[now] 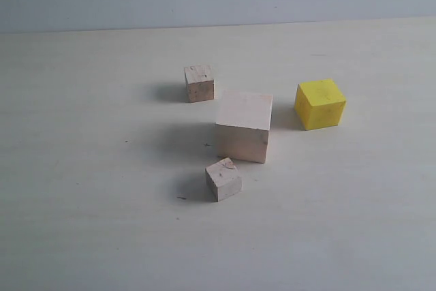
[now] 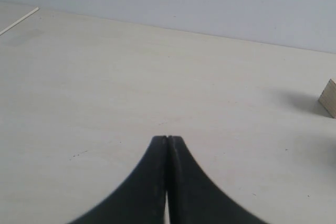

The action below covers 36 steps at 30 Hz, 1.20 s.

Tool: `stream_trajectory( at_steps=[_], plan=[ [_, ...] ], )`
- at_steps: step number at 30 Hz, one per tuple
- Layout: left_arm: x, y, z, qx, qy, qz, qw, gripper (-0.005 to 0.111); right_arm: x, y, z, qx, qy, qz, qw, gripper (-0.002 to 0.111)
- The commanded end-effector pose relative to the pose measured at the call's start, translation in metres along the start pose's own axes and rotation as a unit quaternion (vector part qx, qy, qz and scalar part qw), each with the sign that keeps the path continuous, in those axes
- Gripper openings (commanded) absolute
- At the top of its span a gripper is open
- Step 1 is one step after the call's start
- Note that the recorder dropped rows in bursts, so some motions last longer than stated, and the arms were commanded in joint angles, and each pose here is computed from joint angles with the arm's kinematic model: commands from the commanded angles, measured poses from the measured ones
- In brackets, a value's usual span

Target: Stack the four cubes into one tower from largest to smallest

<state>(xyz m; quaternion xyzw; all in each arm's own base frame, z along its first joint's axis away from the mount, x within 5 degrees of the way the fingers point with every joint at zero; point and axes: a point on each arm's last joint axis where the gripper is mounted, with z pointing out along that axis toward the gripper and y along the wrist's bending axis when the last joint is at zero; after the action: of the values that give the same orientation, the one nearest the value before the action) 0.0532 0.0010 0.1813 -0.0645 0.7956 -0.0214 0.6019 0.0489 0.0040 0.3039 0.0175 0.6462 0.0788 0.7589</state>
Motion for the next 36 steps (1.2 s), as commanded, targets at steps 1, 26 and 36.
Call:
stream_trajectory(
  at_steps=[1,26,36],
  plan=[
    [0.000,0.000,0.000,0.003,-0.004,0.002,1.000,0.000,-0.011,0.005,0.026,-0.013,0.105,-0.025,0.994,0.000],
    [0.000,0.000,0.000,0.003,-0.004,0.002,1.000,0.000,0.052,0.049,0.149,-0.086,0.390,0.106,0.911,0.000],
    [0.000,0.000,0.000,0.003,-0.004,0.002,1.000,0.000,0.104,0.056,0.184,-0.084,0.512,0.099,0.849,0.000]
  ],
)
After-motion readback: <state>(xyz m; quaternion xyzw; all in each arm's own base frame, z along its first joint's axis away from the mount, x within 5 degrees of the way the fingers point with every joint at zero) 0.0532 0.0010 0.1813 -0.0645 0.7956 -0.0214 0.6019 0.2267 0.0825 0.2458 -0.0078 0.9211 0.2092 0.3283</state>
